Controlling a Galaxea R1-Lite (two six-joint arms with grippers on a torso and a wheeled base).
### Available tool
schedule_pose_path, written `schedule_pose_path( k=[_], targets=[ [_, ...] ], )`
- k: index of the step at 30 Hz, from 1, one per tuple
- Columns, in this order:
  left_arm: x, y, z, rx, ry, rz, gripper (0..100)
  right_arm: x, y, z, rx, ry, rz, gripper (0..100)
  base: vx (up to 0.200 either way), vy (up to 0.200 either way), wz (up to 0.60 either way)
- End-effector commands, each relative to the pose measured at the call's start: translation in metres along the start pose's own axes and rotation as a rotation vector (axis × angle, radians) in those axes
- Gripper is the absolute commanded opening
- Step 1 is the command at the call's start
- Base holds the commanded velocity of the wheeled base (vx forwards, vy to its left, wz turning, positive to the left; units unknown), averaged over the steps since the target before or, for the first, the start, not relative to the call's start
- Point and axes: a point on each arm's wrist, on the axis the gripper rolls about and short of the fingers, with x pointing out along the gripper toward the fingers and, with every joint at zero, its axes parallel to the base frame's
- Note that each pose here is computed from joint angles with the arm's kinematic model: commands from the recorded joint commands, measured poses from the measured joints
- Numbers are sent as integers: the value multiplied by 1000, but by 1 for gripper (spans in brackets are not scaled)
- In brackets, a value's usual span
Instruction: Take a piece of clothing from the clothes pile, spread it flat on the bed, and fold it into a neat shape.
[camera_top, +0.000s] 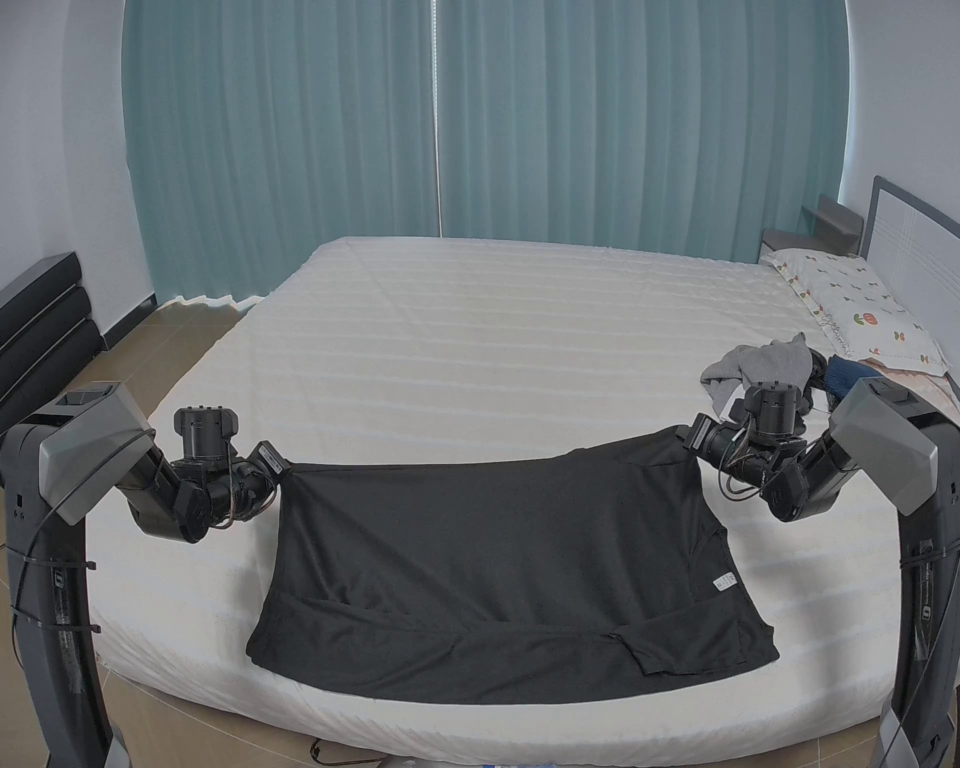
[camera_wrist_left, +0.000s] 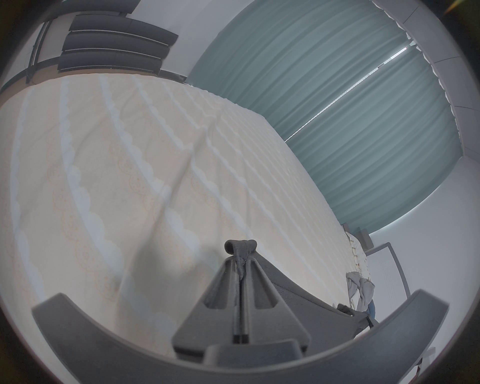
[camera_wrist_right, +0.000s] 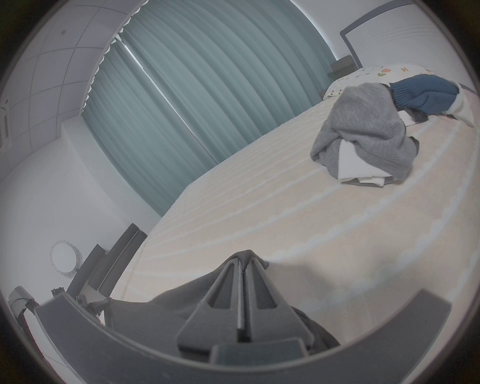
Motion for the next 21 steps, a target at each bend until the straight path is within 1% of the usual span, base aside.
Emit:
schedule_pose_path(
  k=[1,3,5,7,8,14,16,18,21],
  targets=[
    [-6,-5,0,14,-3,-8,0,-17,5,14,9,-41,8,0,0,0,0],
    [-7,-6,1,15,-6,-11,0,-19,6,17,17,-57,14,0,0,0,0],
    [-8,-7,3,16,-23,-27,0,-21,7,20,74,-74,18,0,0,0,0],
    [-8,-7,2,18,-26,-32,0,-21,7,21,84,-77,16,0,0,0,0],
    [-9,-7,0,21,-32,-45,0,-21,6,23,97,-95,4,0,0,0,0],
    [-9,-7,-1,25,-39,-61,0,-18,-2,21,98,-94,-14,0,0,0,0],
    [-9,-7,0,24,-42,-61,0,-18,-5,19,97,-85,-23,0,0,0,0],
    [-8,-4,0,25,-36,-52,0,-20,-8,11,101,-48,-33,0,0,0,0],
    [-8,-2,-3,41,-27,-44,0,-21,-8,11,101,-42,-32,0,0,0,0]
  ],
)
